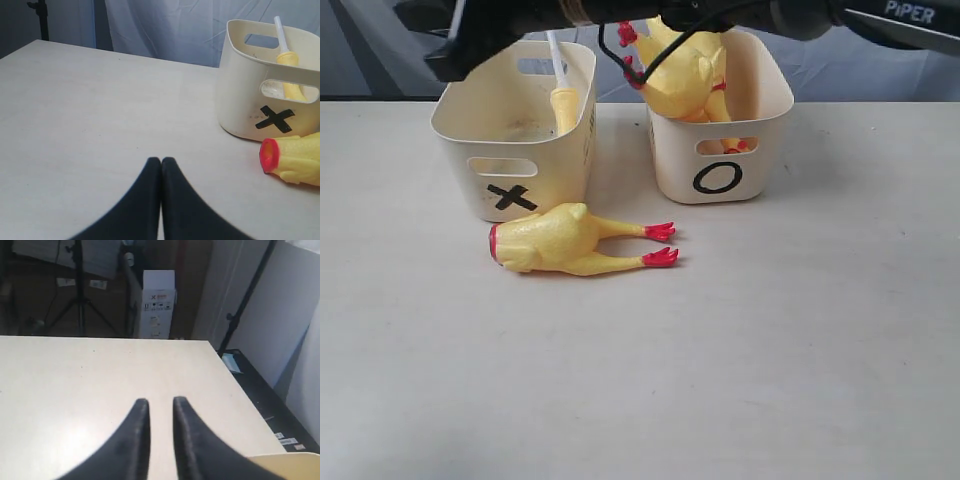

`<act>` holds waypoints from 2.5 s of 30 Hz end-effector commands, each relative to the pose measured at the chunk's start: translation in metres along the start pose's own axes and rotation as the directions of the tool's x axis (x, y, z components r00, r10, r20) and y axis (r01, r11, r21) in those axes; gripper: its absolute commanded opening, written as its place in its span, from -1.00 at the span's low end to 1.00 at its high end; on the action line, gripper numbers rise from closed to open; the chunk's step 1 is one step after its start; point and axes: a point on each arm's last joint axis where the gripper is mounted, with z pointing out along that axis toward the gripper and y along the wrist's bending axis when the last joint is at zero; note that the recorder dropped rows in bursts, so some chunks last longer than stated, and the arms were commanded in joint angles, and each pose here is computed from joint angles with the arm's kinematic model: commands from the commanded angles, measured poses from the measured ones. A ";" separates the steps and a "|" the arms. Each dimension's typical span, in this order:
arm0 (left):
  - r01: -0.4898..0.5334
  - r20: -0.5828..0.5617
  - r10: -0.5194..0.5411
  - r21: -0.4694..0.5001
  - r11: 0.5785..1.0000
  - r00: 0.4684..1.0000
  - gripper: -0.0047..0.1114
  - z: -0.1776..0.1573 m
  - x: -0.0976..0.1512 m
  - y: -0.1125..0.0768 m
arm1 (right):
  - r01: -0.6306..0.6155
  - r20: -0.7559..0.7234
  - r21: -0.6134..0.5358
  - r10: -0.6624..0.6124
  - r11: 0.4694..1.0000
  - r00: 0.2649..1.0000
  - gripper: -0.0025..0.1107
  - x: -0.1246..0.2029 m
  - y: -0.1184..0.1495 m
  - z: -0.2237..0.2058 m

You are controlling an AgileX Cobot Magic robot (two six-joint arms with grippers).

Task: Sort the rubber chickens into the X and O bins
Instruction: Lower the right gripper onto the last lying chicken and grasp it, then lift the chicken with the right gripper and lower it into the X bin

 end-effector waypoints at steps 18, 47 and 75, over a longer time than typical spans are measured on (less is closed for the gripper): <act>0.003 0.016 -0.003 0.010 1.000 1.000 -0.92 -0.001 -0.002 -0.001 | -0.273 -0.743 -0.016 0.171 0.962 0.647 -0.97 0.012 0.095 -0.023; 0.003 0.016 -0.003 0.010 1.000 1.000 -0.92 -0.001 -0.002 -0.001 | 0.180 -0.910 0.100 0.017 0.979 0.415 0.60 0.193 0.036 0.035; 0.003 0.016 -0.003 0.010 1.000 1.000 -0.92 -0.001 -0.002 -0.001 | 0.045 -0.896 -0.199 -0.200 0.979 0.397 -0.97 0.078 0.132 0.017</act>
